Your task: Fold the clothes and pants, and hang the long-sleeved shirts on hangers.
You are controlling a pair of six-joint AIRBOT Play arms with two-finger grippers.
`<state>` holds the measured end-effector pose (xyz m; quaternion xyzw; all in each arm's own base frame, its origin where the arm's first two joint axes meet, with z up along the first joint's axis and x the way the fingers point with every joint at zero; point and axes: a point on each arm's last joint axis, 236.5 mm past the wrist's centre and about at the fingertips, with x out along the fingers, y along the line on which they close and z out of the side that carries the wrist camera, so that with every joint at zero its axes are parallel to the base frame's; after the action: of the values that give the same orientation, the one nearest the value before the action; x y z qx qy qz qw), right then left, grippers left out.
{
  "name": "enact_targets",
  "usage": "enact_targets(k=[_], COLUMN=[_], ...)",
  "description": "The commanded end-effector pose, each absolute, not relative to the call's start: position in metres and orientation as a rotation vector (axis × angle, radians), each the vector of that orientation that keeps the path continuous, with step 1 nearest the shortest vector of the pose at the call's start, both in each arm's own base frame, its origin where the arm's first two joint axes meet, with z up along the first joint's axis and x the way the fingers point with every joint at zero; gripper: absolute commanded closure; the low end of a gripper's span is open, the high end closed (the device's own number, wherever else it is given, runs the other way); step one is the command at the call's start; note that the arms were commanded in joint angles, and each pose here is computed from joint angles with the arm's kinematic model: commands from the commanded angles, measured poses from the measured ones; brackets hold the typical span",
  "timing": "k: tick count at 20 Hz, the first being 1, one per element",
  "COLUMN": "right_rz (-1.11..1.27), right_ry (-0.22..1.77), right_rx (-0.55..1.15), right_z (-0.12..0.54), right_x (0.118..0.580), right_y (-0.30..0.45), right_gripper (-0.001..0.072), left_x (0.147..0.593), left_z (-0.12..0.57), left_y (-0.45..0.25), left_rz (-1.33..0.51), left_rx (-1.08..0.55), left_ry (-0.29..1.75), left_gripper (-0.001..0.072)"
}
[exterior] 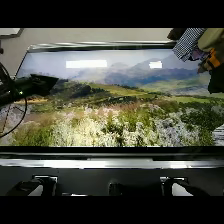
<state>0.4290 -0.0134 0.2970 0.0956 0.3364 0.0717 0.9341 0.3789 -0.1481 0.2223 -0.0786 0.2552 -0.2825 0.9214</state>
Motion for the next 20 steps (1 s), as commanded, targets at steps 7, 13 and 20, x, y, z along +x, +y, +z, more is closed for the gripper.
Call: enact_targets(k=[7, 13, 20], right_rz=[0.353, 0.34, 0.341], right_ry=[1.254, 1.288, 1.289], right_rx=[-0.05, -0.061, -0.062], right_z=[0.088, 0.071, 0.071], right_x=[0.319, 0.304, 0.304], right_y=[0.076, 0.07, 0.07], right_gripper=[0.067, 0.067, 0.067], left_x=[0.328, 0.328, 0.328], left_z=[0.125, 0.123, 0.123], left_y=[-0.087, -0.081, -0.081], left_rz=[-0.348, -0.332, -0.332], left_rx=[-0.04, -0.013, -0.013], left_ry=[0.988, 0.99, 0.99], left_gripper=[0.0668, 0.0663, 0.0663])
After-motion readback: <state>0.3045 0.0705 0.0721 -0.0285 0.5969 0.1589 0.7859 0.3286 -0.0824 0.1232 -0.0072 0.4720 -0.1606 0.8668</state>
